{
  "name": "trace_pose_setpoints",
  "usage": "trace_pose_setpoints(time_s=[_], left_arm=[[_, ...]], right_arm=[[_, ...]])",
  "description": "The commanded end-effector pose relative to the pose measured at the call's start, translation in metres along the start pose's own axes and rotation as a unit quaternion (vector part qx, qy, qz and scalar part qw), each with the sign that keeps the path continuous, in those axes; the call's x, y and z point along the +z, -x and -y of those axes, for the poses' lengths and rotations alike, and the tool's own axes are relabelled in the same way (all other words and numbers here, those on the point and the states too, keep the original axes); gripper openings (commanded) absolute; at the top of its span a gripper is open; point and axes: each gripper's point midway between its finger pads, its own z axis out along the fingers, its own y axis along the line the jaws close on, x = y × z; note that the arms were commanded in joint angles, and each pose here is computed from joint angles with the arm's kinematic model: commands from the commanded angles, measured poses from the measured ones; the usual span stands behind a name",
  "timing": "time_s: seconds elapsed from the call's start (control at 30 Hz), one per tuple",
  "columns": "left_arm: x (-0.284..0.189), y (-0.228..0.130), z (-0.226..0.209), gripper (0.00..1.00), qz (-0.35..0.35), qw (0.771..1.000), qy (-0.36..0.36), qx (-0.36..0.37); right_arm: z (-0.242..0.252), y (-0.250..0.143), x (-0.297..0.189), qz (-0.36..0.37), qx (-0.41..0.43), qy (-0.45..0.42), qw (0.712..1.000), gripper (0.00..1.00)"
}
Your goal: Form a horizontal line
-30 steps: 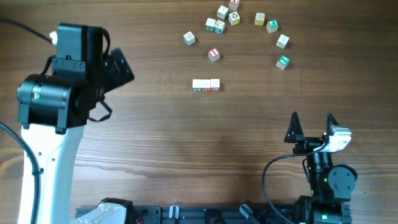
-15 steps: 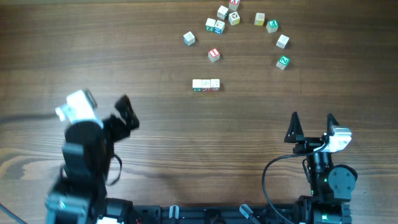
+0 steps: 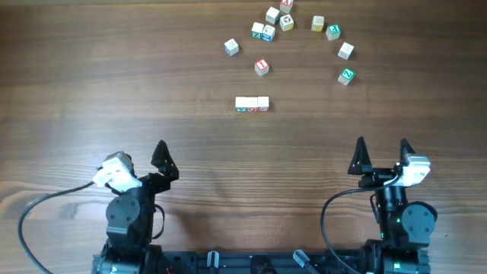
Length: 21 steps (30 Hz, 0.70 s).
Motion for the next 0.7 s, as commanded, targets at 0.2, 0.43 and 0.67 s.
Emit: trace_pose_setpoints(time_s=[0.2,0.43,0.67], left_arm=[[0.000,0.014,0.000,1.00,0.079,0.995,-0.018,0.057],[0.001,0.012,-0.004,1.00,0.090,0.992,-0.016,0.092],[0.002,0.015,-0.013,1.00,0.094,0.991,0.000,0.096]], right_arm=[[-0.003,0.003,-0.001,0.006,-0.010,0.007,1.000,1.00],[-0.003,0.003,-0.001,0.006,-0.010,0.007,1.000,1.00],[-0.003,0.003,-0.001,0.006,-0.010,0.007,1.000,1.00]])
